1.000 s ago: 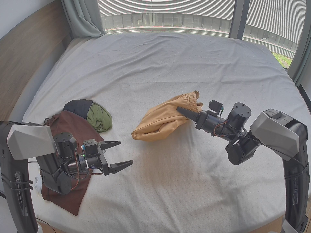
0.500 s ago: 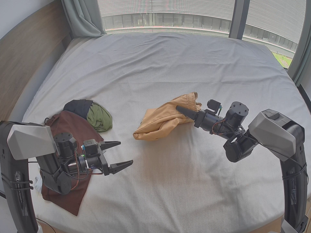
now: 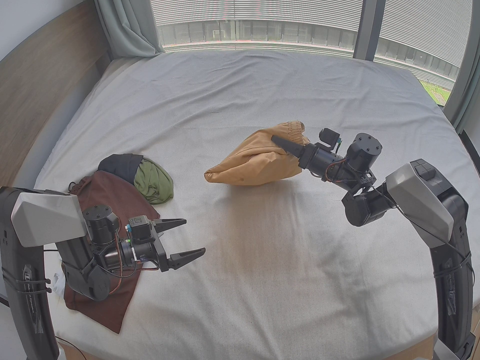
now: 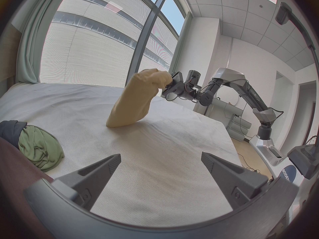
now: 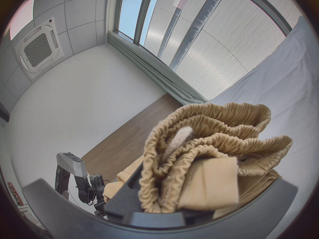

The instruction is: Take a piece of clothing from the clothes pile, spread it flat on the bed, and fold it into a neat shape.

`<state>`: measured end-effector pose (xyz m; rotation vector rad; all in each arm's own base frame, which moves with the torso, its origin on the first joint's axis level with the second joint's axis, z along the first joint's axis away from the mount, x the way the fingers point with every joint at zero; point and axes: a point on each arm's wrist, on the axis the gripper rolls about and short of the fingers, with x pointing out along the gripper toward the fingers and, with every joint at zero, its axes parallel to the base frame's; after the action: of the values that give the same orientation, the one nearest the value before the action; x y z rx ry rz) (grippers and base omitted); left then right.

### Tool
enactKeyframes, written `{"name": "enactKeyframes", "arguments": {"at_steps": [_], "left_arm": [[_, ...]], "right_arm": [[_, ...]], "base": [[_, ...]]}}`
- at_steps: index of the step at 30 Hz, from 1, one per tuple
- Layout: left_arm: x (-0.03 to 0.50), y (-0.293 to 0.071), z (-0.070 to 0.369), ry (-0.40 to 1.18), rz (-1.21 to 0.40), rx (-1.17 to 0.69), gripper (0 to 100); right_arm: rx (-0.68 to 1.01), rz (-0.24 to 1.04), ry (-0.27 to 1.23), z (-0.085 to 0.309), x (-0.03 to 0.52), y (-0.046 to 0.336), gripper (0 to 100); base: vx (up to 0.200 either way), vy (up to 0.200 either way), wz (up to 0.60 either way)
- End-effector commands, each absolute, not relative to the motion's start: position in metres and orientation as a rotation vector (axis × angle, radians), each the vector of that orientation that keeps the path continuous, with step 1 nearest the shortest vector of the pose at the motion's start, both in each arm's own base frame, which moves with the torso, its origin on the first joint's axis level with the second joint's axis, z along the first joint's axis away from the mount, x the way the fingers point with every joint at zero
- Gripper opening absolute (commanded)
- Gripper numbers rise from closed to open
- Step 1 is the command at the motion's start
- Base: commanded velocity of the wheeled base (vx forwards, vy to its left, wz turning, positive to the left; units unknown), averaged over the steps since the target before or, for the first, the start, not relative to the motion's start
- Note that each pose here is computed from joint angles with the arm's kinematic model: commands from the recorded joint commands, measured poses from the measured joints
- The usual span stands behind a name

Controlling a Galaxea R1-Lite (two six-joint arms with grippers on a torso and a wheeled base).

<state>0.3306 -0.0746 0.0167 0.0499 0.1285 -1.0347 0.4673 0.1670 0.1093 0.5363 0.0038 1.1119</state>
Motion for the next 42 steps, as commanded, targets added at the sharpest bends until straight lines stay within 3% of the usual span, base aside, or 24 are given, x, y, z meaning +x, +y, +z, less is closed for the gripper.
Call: {"name": "enactKeyframes", "arguments": {"at_steps": [1,8,17,42], "left_arm": [[0.331,-0.075,0.016,0.13,-1.035,0.049,100],[0.331,-0.074,0.015,0.133,-1.033,0.048,100],[0.33,-0.073,0.015,0.134,-1.032,0.047,100],[0.331,-0.072,0.013,0.139,-1.027,0.045,100]], "right_arm": [[0.56,1.119,-0.021,0.113,0.48,0.167,0],[0.567,1.123,-0.016,0.101,0.489,0.171,0],[0.589,1.072,0.07,0.056,0.495,0.162,0],[0.571,1.005,0.245,-0.031,0.439,0.149,0]], "base": [[0.0,0.0,0.0],[0.0,0.0,0.0],[0.0,0.0,0.0],[0.0,0.0,0.0]]}}
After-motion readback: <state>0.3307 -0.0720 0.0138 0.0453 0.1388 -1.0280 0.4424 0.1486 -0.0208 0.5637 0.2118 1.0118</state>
